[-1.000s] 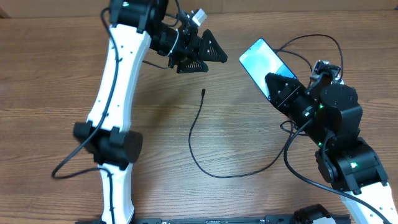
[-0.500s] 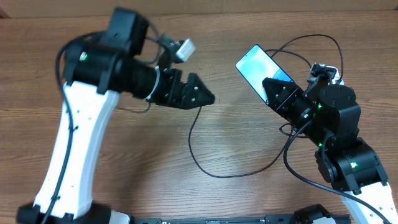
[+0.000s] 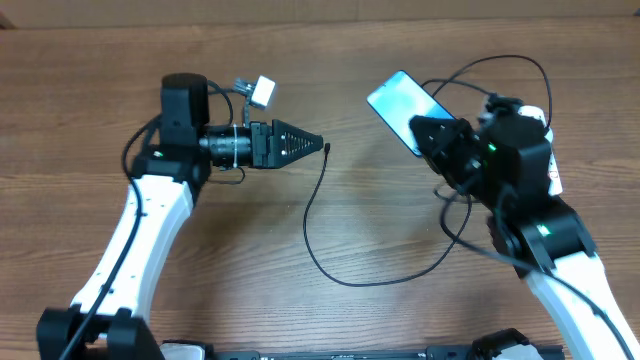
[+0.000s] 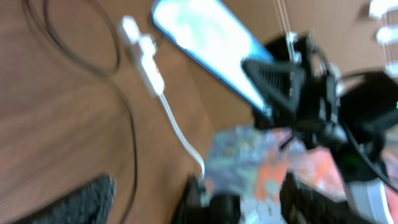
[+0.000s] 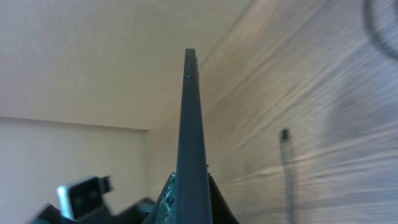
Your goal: Plug charger to phone and switch on socket
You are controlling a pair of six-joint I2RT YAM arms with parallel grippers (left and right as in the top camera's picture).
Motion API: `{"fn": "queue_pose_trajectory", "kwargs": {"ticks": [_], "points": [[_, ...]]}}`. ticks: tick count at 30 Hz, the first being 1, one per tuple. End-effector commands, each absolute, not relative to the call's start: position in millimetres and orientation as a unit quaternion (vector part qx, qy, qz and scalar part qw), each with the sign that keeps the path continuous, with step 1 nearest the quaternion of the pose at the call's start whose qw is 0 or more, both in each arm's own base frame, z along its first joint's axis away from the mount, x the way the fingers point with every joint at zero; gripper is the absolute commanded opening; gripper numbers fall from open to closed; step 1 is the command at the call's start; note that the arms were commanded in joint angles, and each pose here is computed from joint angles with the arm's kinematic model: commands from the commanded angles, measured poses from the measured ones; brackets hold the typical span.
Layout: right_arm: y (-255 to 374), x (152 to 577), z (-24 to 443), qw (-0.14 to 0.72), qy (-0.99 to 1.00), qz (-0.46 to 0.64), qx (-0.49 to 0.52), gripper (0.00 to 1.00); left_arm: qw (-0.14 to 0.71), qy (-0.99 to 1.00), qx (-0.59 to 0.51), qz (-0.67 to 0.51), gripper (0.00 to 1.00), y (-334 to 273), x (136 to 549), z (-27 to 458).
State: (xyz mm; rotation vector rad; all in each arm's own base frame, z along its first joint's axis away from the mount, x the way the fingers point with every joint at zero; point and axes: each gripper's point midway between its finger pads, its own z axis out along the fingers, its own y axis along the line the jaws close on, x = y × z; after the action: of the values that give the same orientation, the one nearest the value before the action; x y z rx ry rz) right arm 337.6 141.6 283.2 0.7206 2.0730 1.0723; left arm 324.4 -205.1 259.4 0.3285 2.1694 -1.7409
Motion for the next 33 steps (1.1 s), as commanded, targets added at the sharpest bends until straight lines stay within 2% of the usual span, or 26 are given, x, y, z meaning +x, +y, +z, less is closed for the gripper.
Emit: {"fn": "queue_pose_trajectory", "kwargs": {"ticks": [1,10,17,20,26,33], "points": [[167,359,285,0.318,0.781,0.456,0.285,0.04,0.088,0.755,0.044,-0.649,0.87,-217,324,255],[214,410,274,0.315,0.741,0.52,0.284,0.04,0.149,0.759,-0.009,-0.633,0.87,-222,358,267],[226,416,283,0.326,0.725,0.544,0.268,0.04,0.16,0.768,-0.11,-0.61,0.84,-214,382,258],[229,413,283,0.304,0.721,0.557,0.279,0.04,0.173,0.769,-0.138,-0.599,0.84,-209,391,255],[240,404,281,0.239,0.71,0.584,0.312,0.04,0.176,0.767,-0.166,-0.594,0.62,-206,397,253],[259,393,280,0.202,0.705,0.597,0.326,0.04,0.179,0.764,-0.181,-0.593,0.52,-204,401,254]]}}
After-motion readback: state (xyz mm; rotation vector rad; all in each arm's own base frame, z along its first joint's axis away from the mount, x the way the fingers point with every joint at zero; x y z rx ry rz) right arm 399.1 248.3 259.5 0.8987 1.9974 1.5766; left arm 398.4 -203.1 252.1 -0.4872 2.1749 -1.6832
